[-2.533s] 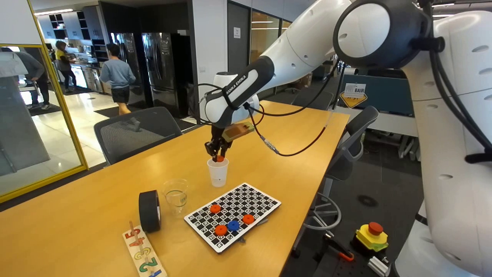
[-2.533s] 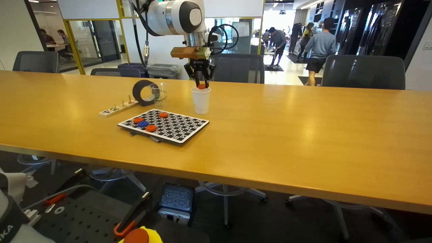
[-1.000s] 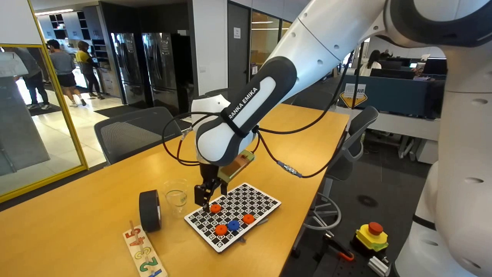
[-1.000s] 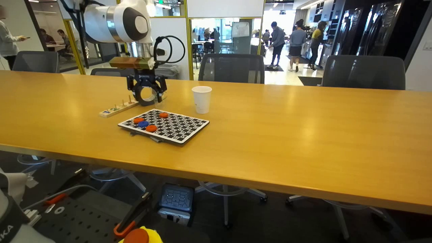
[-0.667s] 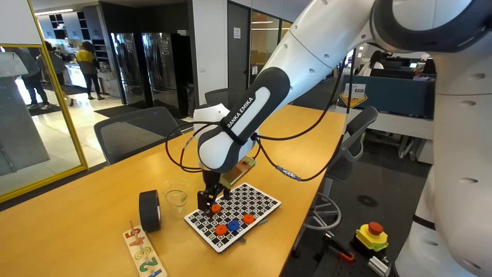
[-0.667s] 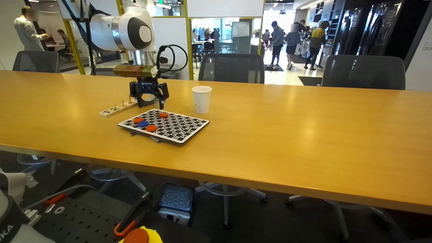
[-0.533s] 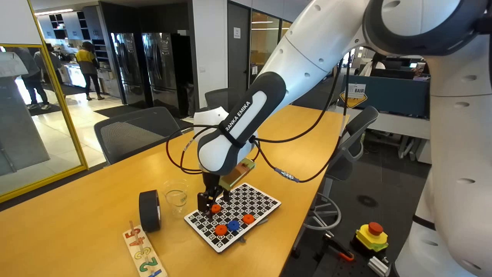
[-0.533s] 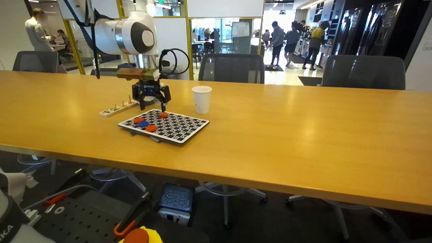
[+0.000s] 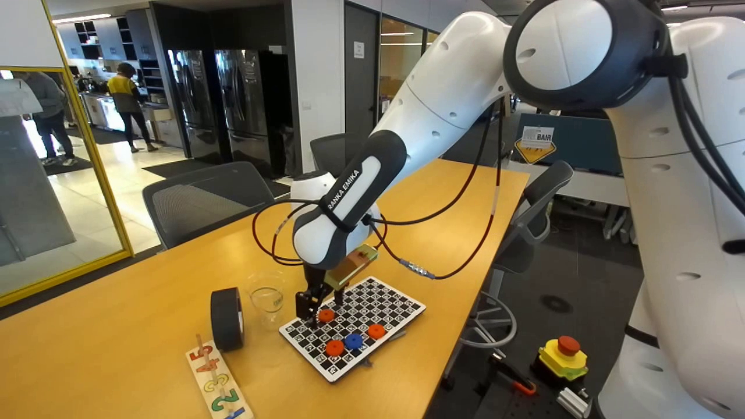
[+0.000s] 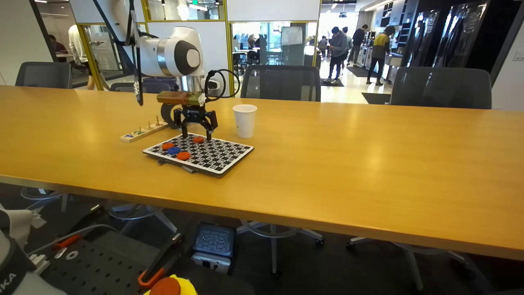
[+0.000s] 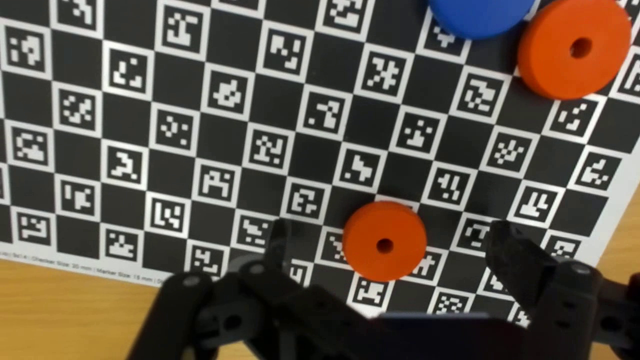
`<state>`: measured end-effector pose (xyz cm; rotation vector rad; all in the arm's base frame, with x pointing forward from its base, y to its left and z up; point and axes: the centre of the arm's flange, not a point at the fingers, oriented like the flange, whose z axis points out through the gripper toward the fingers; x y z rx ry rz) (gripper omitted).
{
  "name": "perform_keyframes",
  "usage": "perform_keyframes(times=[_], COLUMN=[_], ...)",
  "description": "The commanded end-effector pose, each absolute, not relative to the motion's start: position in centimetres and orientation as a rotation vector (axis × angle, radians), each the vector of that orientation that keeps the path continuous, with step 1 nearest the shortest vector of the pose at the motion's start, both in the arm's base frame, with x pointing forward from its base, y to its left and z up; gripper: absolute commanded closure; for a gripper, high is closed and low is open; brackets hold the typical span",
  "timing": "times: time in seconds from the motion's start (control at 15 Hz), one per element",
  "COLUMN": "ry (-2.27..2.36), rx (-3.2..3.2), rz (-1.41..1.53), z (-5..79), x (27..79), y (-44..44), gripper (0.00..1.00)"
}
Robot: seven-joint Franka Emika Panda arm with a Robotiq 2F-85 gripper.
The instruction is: Pick up the blue and orange objects and put them in the cups
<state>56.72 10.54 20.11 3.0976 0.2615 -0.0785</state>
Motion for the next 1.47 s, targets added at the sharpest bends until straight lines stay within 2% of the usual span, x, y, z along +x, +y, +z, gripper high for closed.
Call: perform_keyframes(times=[0.0,0.67,0.73,0.8,1.27,1.33,1.4], ry=[0.23,0.218,0.221,0.223,0.206,0.205,0.202], rx=[3.105,3.124,3.127,3.129,3.139,3.136,3.131], rz=[-0.004,0.03,0.029,0.023,0.005,0.003,0.007], z=[20.4,20.2,20.2,20.2,21.0,21.3,21.6], x=[57.3,56.9,56.9,56.9,56.7,56.7,56.7], y=[10.3,9.9,9.8,9.8,9.6,9.5,9.5], gripper=[0.0,0.0,0.25,0.25,0.8,0.82,0.79])
